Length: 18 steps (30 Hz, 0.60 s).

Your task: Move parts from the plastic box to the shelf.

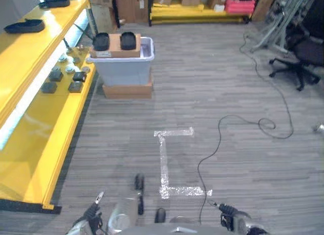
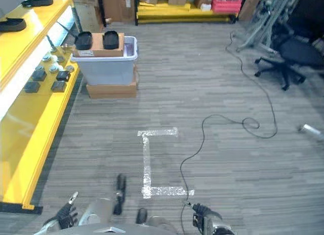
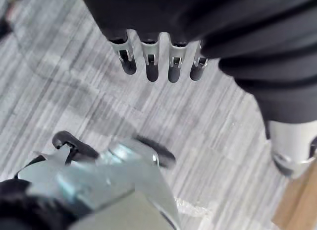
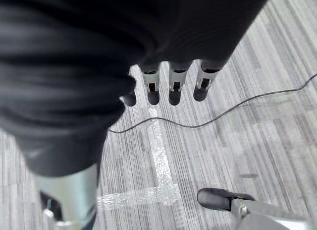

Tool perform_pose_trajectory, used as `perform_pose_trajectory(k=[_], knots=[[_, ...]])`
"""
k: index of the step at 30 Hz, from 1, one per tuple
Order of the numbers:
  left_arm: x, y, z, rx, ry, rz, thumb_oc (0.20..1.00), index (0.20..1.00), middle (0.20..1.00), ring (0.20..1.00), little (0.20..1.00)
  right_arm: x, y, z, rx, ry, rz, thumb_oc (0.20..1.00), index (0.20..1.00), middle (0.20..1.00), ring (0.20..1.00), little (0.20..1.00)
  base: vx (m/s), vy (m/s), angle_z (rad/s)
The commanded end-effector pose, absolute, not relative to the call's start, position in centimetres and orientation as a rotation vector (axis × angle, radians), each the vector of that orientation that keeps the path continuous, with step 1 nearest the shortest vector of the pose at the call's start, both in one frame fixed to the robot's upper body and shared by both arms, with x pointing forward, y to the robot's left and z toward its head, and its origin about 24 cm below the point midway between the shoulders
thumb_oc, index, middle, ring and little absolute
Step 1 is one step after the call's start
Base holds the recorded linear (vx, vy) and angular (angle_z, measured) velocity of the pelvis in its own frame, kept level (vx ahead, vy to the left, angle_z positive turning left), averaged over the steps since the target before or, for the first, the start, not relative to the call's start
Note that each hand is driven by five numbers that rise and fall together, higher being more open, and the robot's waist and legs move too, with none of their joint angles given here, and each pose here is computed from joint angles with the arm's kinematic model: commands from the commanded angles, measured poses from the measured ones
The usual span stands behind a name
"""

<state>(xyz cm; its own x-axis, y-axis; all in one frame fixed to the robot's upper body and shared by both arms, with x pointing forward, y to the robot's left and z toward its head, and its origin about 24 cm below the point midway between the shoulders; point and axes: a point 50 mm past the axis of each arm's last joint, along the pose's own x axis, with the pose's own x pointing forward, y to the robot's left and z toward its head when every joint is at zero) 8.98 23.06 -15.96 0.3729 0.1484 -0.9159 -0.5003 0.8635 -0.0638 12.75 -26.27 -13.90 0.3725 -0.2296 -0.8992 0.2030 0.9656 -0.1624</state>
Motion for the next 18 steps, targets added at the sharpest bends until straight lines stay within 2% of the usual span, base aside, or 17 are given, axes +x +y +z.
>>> perform_pose_trajectory(k=[1, 4, 11, 14, 18], knots=[[11.0, 24.6, -14.9, -0.334, 1.003, 0.442, 1.0, 1.0, 1.0, 1.0, 1.0, 11.4, -26.8, -13.7, -0.074, 1.13, -0.27, 1.0, 1.0, 1.0, 1.0, 1.0, 0.37, 0.093, -0.35], [10.1, 25.2, -14.9, -0.351, 0.974, 0.498, 1.0, 1.0, 1.0, 1.0, 1.0, 13.6, -26.0, -13.0, -0.065, 1.057, -0.231, 1.0, 1.0, 1.0, 1.0, 1.0, 0.63, 0.188, -0.39], [10.6, 25.9, -14.6, -0.292, 0.993, 0.531, 1.0, 1.0, 1.0, 1.0, 1.0, 15.3, -23.4, -13.0, -0.045, 1.019, -0.177, 1.0, 1.0, 1.0, 1.0, 1.0, 0.49, 0.236, -0.54], [11.0, 25.9, -14.5, -0.287, 0.99, 0.538, 1.0, 1.0, 1.0, 1.0, 1.0, 15.8, -22.8, -12.9, -0.045, 1.014, -0.152, 1.0, 1.0, 1.0, 1.0, 1.0, 0.32, 0.15, 0.13], [11.5, 26.3, -14.3, -0.273, 0.994, 0.517, 1.0, 1.0, 1.0, 1.0, 1.0, 15.7, -23.3, -12.8, -0.039, 1.0, -0.135, 1.0, 1.0, 1.0, 1.0, 1.0, 0.53, -0.121, 0.6]])
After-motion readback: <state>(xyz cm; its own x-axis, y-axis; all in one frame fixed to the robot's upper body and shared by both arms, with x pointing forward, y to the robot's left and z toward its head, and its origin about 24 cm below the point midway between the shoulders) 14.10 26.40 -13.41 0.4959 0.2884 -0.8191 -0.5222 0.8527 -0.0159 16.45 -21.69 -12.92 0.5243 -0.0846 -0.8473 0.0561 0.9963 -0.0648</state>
